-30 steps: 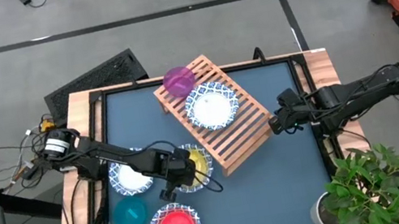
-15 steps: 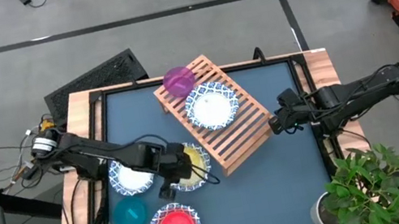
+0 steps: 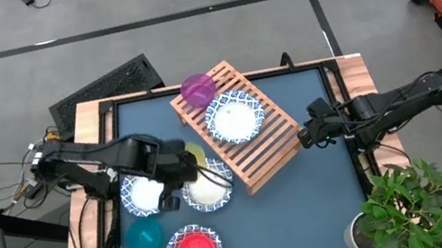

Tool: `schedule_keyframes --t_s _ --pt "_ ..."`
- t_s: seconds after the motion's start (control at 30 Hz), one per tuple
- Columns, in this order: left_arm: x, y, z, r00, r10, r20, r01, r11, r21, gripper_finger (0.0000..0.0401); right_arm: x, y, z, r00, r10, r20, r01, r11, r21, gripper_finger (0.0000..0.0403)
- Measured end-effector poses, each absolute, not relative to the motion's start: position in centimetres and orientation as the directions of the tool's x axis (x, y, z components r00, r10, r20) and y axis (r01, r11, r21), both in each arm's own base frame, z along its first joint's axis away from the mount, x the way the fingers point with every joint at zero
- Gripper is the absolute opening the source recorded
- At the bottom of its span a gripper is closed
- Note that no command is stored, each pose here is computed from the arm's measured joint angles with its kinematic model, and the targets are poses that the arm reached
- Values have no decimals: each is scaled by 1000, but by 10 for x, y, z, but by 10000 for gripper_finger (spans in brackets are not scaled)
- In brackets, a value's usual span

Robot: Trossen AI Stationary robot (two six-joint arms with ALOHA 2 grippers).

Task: Place and stack bowls onto a shelf
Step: Stack the yellow bowl on top of the violet bowl on the shelf

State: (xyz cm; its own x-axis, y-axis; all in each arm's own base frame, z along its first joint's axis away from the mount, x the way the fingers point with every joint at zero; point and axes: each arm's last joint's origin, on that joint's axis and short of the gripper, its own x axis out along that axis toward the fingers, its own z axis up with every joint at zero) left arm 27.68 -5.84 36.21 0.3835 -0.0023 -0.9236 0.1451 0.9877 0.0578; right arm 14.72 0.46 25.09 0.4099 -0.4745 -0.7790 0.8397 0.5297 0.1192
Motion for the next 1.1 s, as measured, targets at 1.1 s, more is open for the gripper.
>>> schedule_keyframes --t_s 1.1 --pt "311 105 386 459 422 -782 184 816 549 0 147 4 251 409 -496 -766 847 518 116 36"
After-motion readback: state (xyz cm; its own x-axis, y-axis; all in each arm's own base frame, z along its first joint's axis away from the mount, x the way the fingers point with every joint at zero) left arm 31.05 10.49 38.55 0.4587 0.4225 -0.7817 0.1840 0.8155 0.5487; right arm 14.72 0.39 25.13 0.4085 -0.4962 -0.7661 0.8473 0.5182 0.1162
